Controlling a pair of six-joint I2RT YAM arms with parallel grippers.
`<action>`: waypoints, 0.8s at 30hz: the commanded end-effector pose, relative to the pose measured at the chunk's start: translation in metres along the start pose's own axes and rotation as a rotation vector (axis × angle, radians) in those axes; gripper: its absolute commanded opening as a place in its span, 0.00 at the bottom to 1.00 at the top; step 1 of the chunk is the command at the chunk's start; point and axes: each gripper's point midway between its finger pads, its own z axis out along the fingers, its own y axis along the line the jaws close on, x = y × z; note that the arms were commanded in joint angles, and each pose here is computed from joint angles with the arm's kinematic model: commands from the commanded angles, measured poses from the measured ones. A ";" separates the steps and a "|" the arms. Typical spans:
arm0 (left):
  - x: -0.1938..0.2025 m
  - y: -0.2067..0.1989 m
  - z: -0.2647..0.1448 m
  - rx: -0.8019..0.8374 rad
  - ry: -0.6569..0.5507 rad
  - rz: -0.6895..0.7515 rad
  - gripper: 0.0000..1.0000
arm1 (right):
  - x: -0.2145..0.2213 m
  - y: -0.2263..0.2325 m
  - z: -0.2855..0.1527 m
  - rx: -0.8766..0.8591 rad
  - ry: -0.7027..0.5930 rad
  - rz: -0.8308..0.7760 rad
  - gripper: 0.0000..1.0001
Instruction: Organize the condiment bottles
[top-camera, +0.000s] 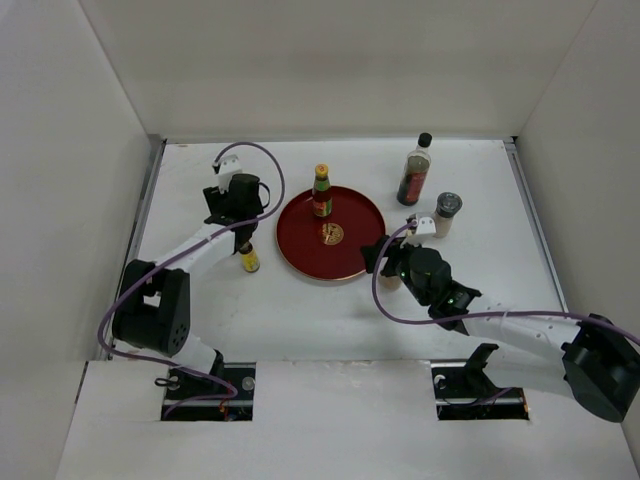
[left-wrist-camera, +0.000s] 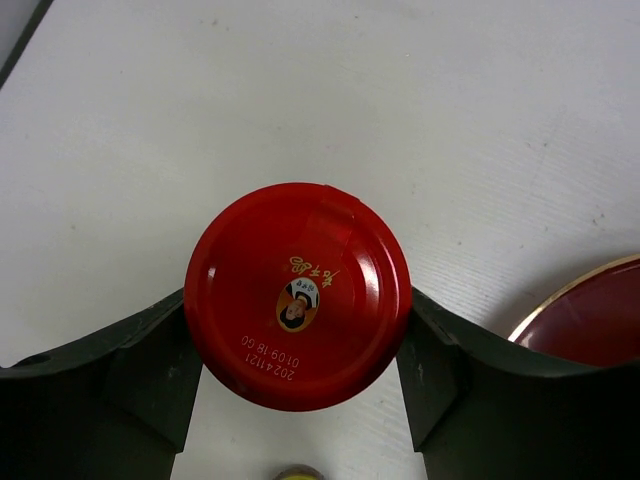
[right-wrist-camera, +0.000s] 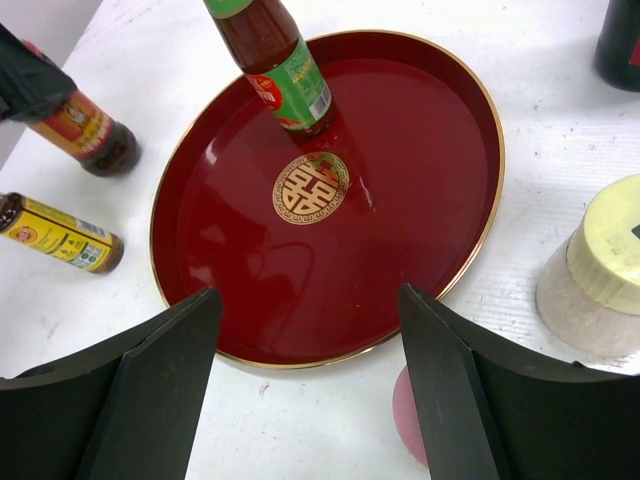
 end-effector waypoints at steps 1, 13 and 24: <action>-0.138 -0.027 -0.051 0.095 -0.340 -0.142 0.33 | -0.022 0.021 0.003 -0.063 -0.063 0.037 0.78; -0.159 -0.120 -0.111 0.348 -0.378 -0.074 0.33 | -0.028 0.018 -0.003 -0.062 -0.088 0.047 0.77; -0.102 -0.167 -0.117 0.432 -0.304 -0.028 0.32 | -0.029 0.014 -0.002 -0.048 -0.090 0.047 0.77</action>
